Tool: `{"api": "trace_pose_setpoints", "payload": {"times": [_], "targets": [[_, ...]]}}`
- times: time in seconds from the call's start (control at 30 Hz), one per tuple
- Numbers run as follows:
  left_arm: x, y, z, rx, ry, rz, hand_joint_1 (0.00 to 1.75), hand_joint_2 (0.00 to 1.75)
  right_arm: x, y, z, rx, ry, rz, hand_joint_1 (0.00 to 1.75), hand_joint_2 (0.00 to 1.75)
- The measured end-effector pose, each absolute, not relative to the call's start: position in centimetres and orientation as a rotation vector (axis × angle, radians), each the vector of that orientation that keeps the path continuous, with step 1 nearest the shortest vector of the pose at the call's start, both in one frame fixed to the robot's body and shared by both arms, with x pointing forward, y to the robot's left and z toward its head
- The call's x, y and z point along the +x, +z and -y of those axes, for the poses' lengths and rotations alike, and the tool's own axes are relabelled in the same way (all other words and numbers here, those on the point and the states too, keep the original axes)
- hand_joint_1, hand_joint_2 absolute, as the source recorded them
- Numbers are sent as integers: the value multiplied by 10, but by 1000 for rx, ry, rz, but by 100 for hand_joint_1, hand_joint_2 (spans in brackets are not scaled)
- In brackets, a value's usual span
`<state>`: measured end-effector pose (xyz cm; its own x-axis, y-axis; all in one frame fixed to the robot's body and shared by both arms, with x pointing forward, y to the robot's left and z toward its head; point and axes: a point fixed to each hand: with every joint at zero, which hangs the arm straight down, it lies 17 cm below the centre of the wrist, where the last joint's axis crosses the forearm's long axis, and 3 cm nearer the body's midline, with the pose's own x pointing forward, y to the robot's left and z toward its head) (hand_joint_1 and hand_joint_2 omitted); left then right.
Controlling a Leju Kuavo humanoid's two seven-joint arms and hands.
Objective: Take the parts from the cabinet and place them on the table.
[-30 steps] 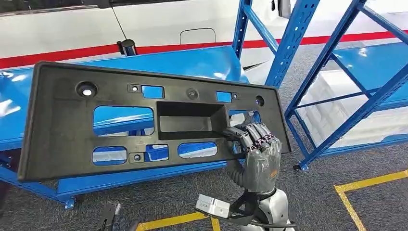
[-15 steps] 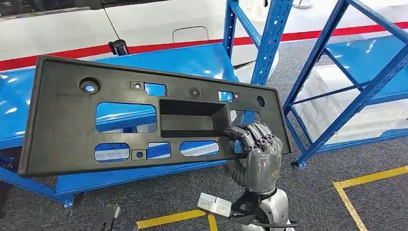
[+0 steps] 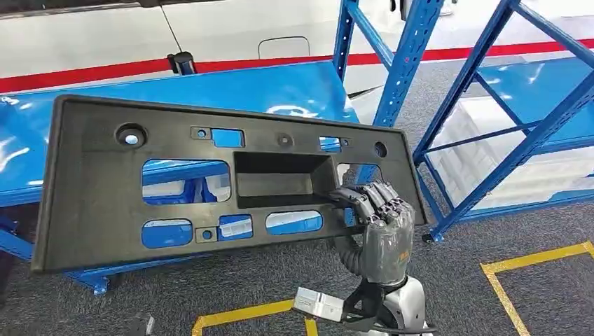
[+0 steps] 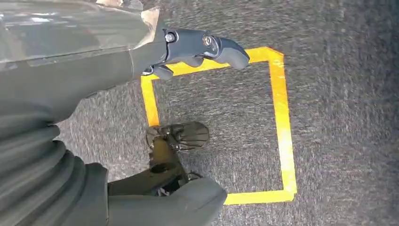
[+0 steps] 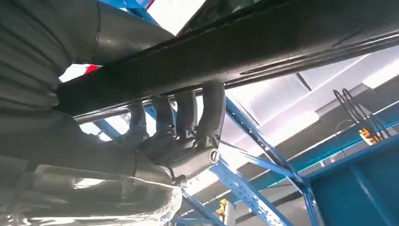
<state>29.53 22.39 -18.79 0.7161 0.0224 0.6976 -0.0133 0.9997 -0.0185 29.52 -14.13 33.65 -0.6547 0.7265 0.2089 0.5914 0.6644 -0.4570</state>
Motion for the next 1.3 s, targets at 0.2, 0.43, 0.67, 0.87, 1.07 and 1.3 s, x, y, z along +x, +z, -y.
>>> {"api": "trace_pose_setpoints", "payload": {"times": [0.2, 0.43, 0.67, 0.87, 1.07, 1.3], "targets": [[296, -187, -229, -7, 51, 778, 0, 175, 296, 337, 140, -1036, 508, 2519, 175, 175], [289, -190, -235, 1, 81, 767, 0, 175, 298, 335, 138, -1011, 505, 2520, 175, 175], [294, -188, -238, 3, 106, 779, 0, 175, 301, 337, 135, -1002, 509, 2540, 175, 175], [299, -184, -235, -1, 96, 791, 0, 175, 301, 337, 134, -1012, 518, 2541, 175, 175], [300, -183, -233, -9, 98, 793, 0, 175, 301, 337, 134, -1017, 521, 2541, 175, 175], [301, -182, -231, -10, 94, 796, 0, 175, 301, 338, 133, -1018, 510, 2543, 175, 175]]}}
